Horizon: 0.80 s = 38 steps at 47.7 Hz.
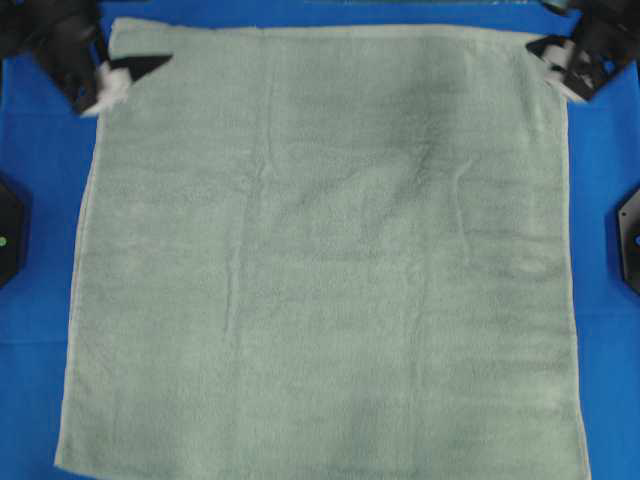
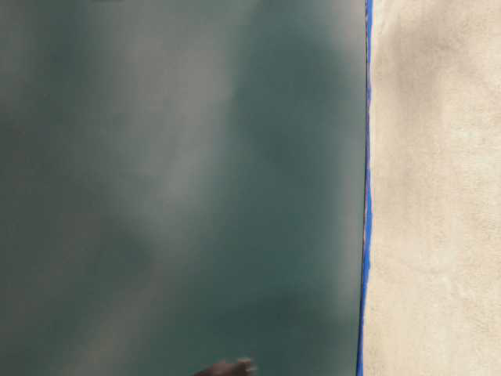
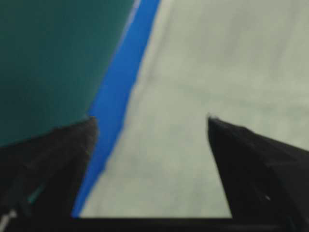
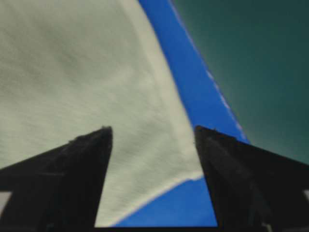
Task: Fold a bath towel.
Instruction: 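Move both grippers to the far corners of the green towel and grasp them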
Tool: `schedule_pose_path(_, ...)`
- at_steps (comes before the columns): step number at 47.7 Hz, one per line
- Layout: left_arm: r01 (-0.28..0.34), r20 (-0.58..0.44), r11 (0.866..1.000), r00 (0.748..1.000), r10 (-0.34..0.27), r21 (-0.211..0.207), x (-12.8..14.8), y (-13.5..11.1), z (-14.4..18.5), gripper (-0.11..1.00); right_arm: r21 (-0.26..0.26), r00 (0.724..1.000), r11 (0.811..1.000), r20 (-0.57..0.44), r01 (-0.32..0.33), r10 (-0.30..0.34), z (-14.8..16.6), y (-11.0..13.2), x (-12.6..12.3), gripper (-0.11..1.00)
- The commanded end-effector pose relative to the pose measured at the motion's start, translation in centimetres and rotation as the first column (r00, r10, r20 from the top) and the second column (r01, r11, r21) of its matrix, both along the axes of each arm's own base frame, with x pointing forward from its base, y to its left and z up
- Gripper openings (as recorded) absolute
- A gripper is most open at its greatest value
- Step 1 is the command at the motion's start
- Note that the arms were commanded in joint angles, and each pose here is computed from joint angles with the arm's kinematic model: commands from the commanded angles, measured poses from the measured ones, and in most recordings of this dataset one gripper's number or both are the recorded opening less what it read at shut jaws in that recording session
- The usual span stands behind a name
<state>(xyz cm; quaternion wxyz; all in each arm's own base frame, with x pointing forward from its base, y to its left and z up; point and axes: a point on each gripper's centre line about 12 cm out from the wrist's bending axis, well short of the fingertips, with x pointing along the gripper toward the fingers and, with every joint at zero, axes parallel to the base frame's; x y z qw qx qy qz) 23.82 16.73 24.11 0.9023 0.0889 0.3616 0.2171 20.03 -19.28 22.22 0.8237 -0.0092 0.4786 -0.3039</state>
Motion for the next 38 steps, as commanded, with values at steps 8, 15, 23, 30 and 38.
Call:
schedule_pose_path(8, -0.055, -0.131, 0.998, 0.99, 0.049, -0.043, 1.3, 4.6, -5.6, 0.87, 0.076, 0.992, 0.997, -0.122, 0.021, -0.012, -5.3, -4.2, 1.6, 0.62)
schedule_pose_path(15, -0.073, -0.192, 0.996, 0.979, 0.062, -0.049, 1.3, 6.9, -9.9, 0.88, 0.114, 0.989, 0.993, -0.149, 0.03, -0.013, -9.2, -6.1, 1.7, 0.62)
schedule_pose_path(23, -0.104, -0.238, 0.993, 0.967, 0.088, -0.056, 0.6, 9.2, -13.1, 0.88, 0.11, 0.991, 0.992, -0.127, 0.06, -0.046, -11.0, -7.8, 0.9, 0.62)
schedule_pose_path(30, -0.14, -0.268, 0.987, 0.957, 0.113, -0.082, 0.0, 10.4, -15.0, 0.88, 0.124, 0.989, 0.99, -0.135, 0.073, -0.056, -12.1, -8.2, 0.4, 0.62)
schedule_pose_path(38, -0.135, -0.292, 0.984, 0.952, 0.097, -0.116, 0.2, 9.6, -16.1, 0.85, 0.155, 0.986, 0.985, -0.159, 0.079, -0.054, -13.3, -7.6, -0.2, 0.61)
